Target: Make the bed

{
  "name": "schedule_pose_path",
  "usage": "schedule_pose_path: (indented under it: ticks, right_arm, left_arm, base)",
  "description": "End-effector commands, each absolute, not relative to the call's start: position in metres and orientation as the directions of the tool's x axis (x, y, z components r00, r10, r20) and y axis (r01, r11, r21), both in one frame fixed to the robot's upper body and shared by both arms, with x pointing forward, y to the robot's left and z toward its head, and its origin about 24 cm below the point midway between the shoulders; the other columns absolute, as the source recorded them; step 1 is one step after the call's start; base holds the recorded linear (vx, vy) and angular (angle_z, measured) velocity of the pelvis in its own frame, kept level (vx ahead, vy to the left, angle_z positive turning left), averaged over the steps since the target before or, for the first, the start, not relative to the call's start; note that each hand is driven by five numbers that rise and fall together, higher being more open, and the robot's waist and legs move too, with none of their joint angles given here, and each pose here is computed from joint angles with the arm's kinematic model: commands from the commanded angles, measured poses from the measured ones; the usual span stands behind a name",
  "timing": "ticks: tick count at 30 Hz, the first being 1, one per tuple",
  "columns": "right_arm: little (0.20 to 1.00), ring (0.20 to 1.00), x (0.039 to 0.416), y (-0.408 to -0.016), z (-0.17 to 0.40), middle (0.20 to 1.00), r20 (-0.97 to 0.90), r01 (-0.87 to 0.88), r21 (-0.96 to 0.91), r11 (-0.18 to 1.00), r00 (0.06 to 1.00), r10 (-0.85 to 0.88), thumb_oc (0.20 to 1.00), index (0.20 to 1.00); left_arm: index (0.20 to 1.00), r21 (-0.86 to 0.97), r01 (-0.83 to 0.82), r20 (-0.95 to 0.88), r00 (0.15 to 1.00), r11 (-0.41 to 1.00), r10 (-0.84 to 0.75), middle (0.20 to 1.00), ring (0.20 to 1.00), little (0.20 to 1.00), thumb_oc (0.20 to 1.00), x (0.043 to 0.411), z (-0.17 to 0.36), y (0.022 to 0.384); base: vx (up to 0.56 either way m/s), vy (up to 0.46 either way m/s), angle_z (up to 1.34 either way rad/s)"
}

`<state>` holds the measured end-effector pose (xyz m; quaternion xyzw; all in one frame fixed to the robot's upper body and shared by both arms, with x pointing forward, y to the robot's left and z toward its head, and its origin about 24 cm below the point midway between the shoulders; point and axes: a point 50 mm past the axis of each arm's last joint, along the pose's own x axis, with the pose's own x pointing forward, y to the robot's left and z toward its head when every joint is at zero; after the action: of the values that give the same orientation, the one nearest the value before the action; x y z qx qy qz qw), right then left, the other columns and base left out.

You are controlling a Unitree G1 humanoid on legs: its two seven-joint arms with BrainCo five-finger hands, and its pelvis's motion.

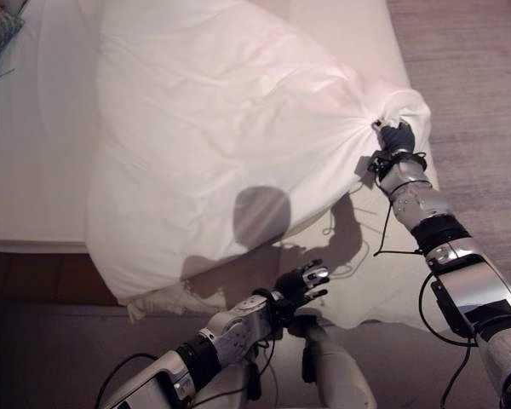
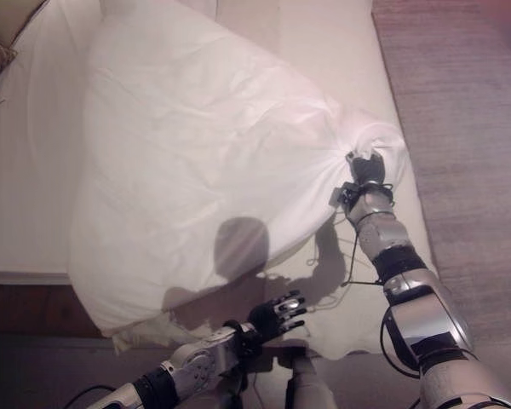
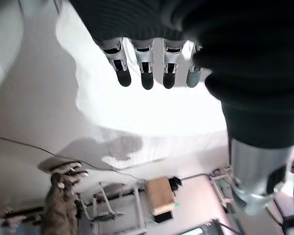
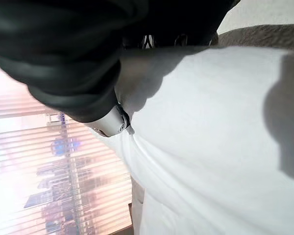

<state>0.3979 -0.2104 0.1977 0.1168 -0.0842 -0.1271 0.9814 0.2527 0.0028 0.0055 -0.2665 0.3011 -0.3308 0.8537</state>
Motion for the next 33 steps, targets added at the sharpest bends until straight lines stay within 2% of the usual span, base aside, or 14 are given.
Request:
schedule_pose_path:
  ticks: [1,2,3,8,9,10,11,15,24,28,33]
  right_arm:
    - [0.2,0.2,0.388,-0.216,0.218,0.2,0.277,0.187,0.323,0.928,0.919,-0.282,0.2,0.2]
    - [0.2,0.2,0.388,-0.216,0.217,0.2,0.277,0.187,0.323,0.928,0.919,-0.282,0.2,0.2]
    - [0.2,0.2,0.384,-0.212,0.203,0.2,0.251,0.18,0.35,0.92,0.928,-0.276,0.2,0.2]
    - [0.2,0.2,0.371,-0.202,0.169,0.2,0.192,0.185,0.38,0.906,0.943,-0.273,0.2,0.2]
    - [0.2,0.2,0.371,-0.202,0.169,0.2,0.191,0.186,0.379,0.906,0.943,-0.273,0.2,0.2]
    - [0.2,0.2,0.365,-0.199,0.156,0.2,0.166,0.196,0.398,0.896,0.946,-0.28,0.2,0.2]
    - [0.2,0.2,0.365,-0.199,0.156,0.2,0.166,0.195,0.397,0.897,0.946,-0.28,0.2,0.2]
    - [0.2,0.2,0.353,-0.202,0.133,0.2,0.11,0.246,0.429,0.869,0.941,-0.32,0.2,0.2]
    - [0.2,0.2,0.338,-0.212,0.11,0.2,0.045,0.335,0.451,0.827,0.917,-0.395,0.2,0.2]
    - [0.2,0.2,0.33,-0.22,0.101,0.2,0.017,0.391,0.488,0.78,0.89,-0.457,0.2,0.2]
    - [0.2,0.2,0.323,-0.231,0.098,0.2,0.001,0.446,0.523,0.726,0.851,-0.524,0.2,0.2]
  left_arm:
    - [1.0,-0.813,0.232,-0.292,0.63,0.534,-0.719,1.0,1.0,1.0,1.0,0.247,0.008,-0.021]
    - [1.0,-0.814,0.231,-0.293,0.631,0.534,-0.719,1.0,1.0,1.0,1.0,0.247,0.008,-0.021]
    - [1.0,-0.855,0.141,-0.271,0.698,0.499,-0.663,1.0,1.0,1.0,1.0,0.26,0.016,-0.019]
    - [1.0,-0.913,-0.046,-0.249,0.851,0.406,-0.463,1.0,1.0,1.0,1.0,0.292,0.038,-0.003]
    - [1.0,-0.913,-0.047,-0.25,0.851,0.406,-0.463,1.0,1.0,1.0,1.0,0.292,0.037,-0.003]
    - [1.0,-0.926,-0.092,-0.241,0.891,0.366,-0.385,1.0,1.0,1.0,1.0,0.304,0.047,0.006]
    - [1.0,-0.926,-0.093,-0.241,0.891,0.366,-0.384,1.0,1.0,1.0,1.0,0.304,0.047,0.006]
    - [1.0,-0.93,-0.196,-0.269,0.939,0.311,-0.212,1.0,1.0,1.0,1.0,0.323,0.054,0.034]
    - [1.0,-0.907,-0.298,-0.299,0.953,0.299,0.045,1.0,1.0,1.0,1.0,0.336,0.058,0.082]
    - [1.0,-0.878,-0.376,-0.344,0.926,0.295,0.155,1.0,1.0,1.0,1.0,0.334,0.05,0.103]
    - [1.0,-0.855,-0.457,-0.412,0.885,0.245,0.216,1.0,1.0,1.0,1.0,0.326,0.035,0.114]
  base:
    - [0.0,0.0,0.0]
    - [0.04,-0.054,-0.01]
    - [0.02,-0.044,-0.01]
    - [0.02,-0.051,-0.03]
    - [0.02,-0.05,-0.03]
    - [0.01,-0.032,0.0]
    - [0.03,-0.072,0.01]
    - [0.03,-0.053,0.06]
    - [0.02,-0.035,0.1]
    - [0.02,-0.033,0.15]
    - [0.0,-0.031,0.06]
